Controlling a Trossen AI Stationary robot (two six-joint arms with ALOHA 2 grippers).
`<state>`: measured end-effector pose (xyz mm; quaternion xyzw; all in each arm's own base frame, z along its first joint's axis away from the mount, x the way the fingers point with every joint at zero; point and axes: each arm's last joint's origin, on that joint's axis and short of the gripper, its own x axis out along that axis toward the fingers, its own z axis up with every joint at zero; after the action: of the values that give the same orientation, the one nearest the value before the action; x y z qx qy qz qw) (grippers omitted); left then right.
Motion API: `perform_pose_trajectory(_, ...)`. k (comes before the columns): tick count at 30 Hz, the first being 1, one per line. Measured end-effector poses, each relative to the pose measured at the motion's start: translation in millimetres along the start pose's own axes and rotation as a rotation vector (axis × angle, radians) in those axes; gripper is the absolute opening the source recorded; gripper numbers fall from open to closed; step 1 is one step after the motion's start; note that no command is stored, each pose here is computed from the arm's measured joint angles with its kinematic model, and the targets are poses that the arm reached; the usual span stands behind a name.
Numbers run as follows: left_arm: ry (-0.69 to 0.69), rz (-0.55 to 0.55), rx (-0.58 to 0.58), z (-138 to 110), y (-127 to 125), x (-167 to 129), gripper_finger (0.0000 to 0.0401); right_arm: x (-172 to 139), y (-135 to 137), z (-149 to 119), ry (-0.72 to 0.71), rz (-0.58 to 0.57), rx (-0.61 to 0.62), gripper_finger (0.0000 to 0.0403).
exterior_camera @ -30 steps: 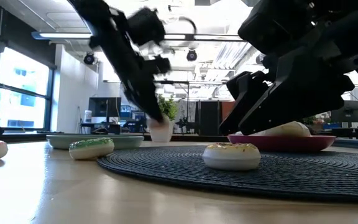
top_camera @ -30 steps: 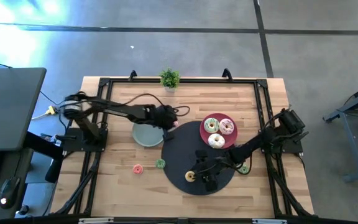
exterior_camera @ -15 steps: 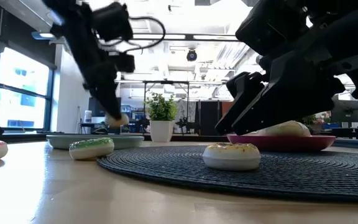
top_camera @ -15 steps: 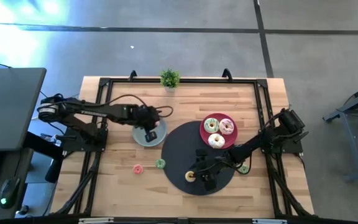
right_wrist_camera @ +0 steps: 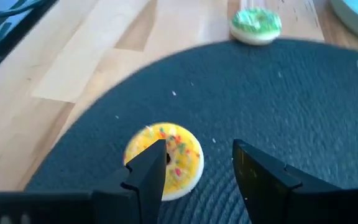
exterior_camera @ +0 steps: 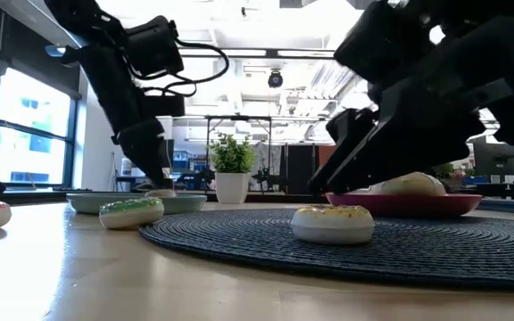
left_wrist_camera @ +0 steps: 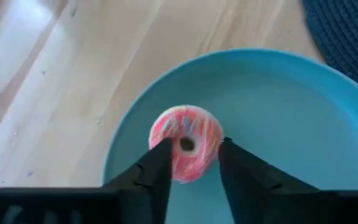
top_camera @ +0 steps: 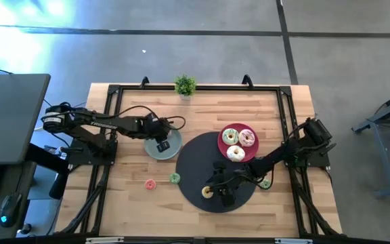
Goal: Pick & Place donuts
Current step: Put the top small red donut on the blue plate, then put the small yellow donut on the blue plate
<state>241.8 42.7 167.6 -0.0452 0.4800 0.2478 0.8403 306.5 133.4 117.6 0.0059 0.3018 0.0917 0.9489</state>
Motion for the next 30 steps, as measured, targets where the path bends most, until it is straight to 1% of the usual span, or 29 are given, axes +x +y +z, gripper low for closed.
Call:
perform_pose_trajectory(4, 0.007, -0.030, -0.018, 0, -1, 0, 0.0168, 1, -5, -4, 0.053, -0.013, 0.073, 0.0174)
perform_pose_trajectory(8, -0.007, -0.045, -0.031, 1, 0, -4, 0.0191, 1, -8, -5, 0.070, -0.005, 0.100, 0.0174)
perform_pose_trajectory(12, -0.038, -0.079, -0.041, 15, 1, -19, 0.0192, 1, -8, -2, 0.042, 0.027, 0.110, 0.0174)
perform_pose_trajectory(14, -0.080, -0.115, -0.054, 26, 1, -29, 0.0192, 1, -7, 0, 0.027, 0.044, 0.112, 0.0174)
perform_pose_trajectory(18, -0.141, -0.164, -0.070, 40, 2, -45, 0.0192, 1, -8, 1, 0.020, 0.050, 0.141, 0.0174)
perform_pose_trajectory(22, -0.171, -0.167, -0.065, 46, 3, -51, 0.0192, 4, -8, -4, 0.059, 0.070, 0.181, 0.0174)
perform_pose_trajectory(24, -0.165, -0.164, -0.053, 45, 3, -51, 0.0192, 6, -8, -7, 0.068, 0.070, 0.190, 0.0174)
perform_pose_trajectory(27, -0.160, -0.163, -0.048, 45, 3, -50, 0.0192, 9, -8, -10, 0.073, 0.072, 0.195, 0.0173)
perform_pose_trajectory(30, -0.160, -0.163, -0.049, 45, 3, -50, 0.0192, 12, -9, -13, 0.085, 0.068, 0.174, 0.0164)
